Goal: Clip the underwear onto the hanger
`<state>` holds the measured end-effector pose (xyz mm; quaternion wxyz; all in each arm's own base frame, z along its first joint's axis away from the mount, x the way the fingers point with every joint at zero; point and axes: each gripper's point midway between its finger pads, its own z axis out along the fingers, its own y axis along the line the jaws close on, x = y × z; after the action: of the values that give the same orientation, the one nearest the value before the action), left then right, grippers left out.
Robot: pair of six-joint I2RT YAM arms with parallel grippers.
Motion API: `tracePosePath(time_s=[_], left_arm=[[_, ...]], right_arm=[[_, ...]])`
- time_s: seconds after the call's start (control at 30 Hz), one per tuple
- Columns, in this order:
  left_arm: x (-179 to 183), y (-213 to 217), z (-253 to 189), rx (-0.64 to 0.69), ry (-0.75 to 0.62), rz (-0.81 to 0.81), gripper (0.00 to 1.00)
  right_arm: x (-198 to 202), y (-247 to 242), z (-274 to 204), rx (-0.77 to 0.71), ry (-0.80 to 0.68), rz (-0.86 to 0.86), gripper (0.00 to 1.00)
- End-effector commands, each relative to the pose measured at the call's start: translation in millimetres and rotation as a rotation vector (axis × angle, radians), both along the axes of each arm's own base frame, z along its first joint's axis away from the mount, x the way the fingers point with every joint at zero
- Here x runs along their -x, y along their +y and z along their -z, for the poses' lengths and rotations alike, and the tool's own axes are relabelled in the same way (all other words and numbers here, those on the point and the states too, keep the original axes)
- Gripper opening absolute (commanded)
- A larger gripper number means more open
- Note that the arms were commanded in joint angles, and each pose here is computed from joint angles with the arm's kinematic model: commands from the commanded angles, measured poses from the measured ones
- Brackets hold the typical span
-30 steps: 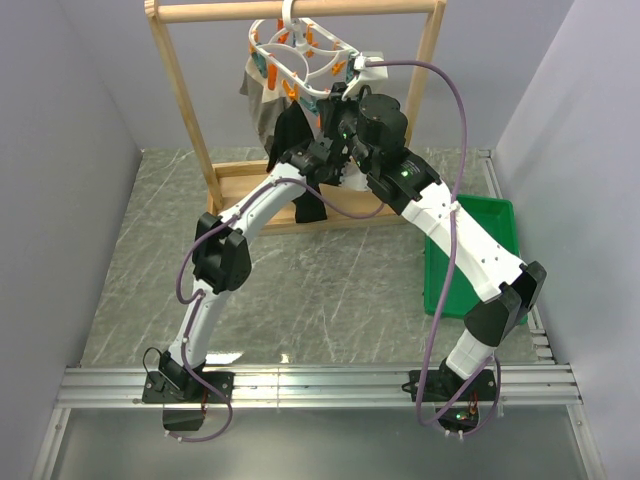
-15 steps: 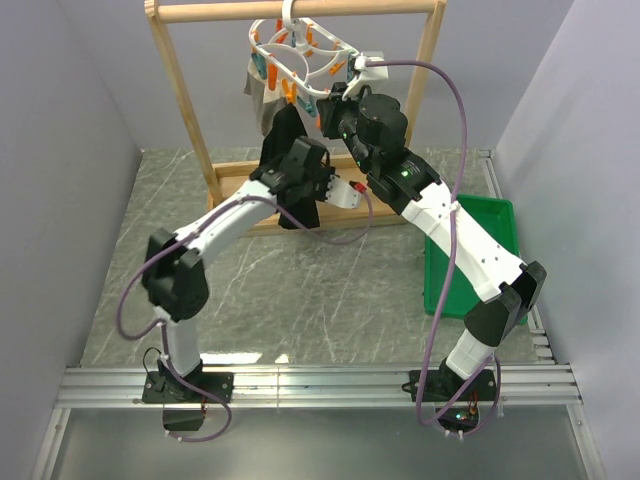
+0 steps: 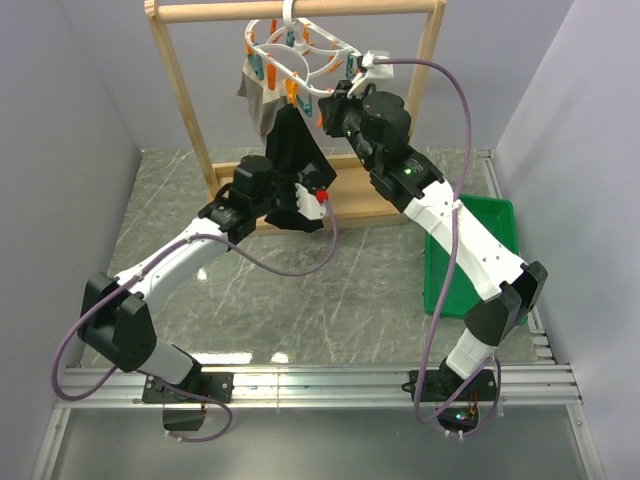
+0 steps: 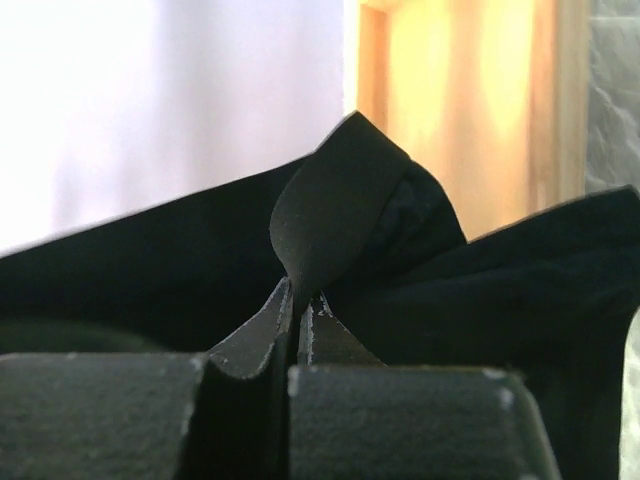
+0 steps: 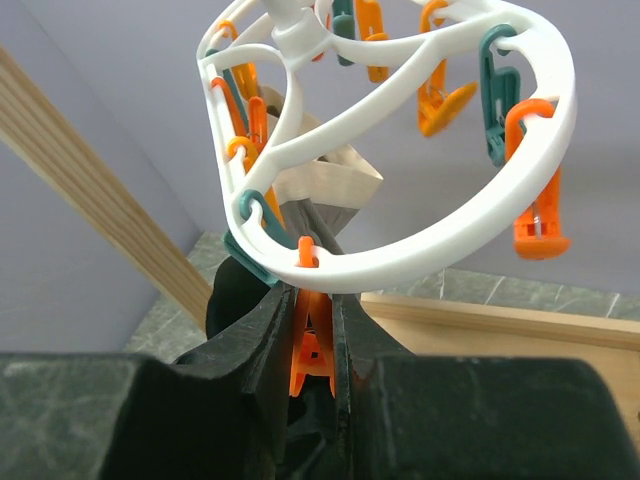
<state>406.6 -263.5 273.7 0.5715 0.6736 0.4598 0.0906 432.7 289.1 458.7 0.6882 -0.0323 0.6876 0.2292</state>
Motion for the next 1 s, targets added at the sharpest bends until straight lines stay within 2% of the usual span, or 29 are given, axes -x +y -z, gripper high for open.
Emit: tracePosePath(time_s=[0.0,0.2,0.4,0.73,0.97], left_arm=[[5.5,3.7,-68.2,0.265,-0.093,0.038,0.0],[7.8,25.3,-107.1,0.488,-0.056,0.049,0.0],[17.6,38.0,-133.9,0.63,-0.046,0.115,0.0],[41.9,31.6,-145.6,0.657,-0.033,0.286,0.0],[46.0,27.6,-146.9,0.651,-0.032,0.31,0.0]], right_arm=[[4.3,-5.5,-17.7,-0.044,-0.011,-0.011,0.0],[9.0,0.2,-14.3,-0.067,0.001,-0.098,0.0],[19.4,10.0,-16.1,-0.102,-0.003,-0.217,0.0],[24.3,17.7,-18.6,-0.197,0.017,-0.33,0.0],[19.8,17.3,-20.4,-0.241,0.046,-0.321,0.0]])
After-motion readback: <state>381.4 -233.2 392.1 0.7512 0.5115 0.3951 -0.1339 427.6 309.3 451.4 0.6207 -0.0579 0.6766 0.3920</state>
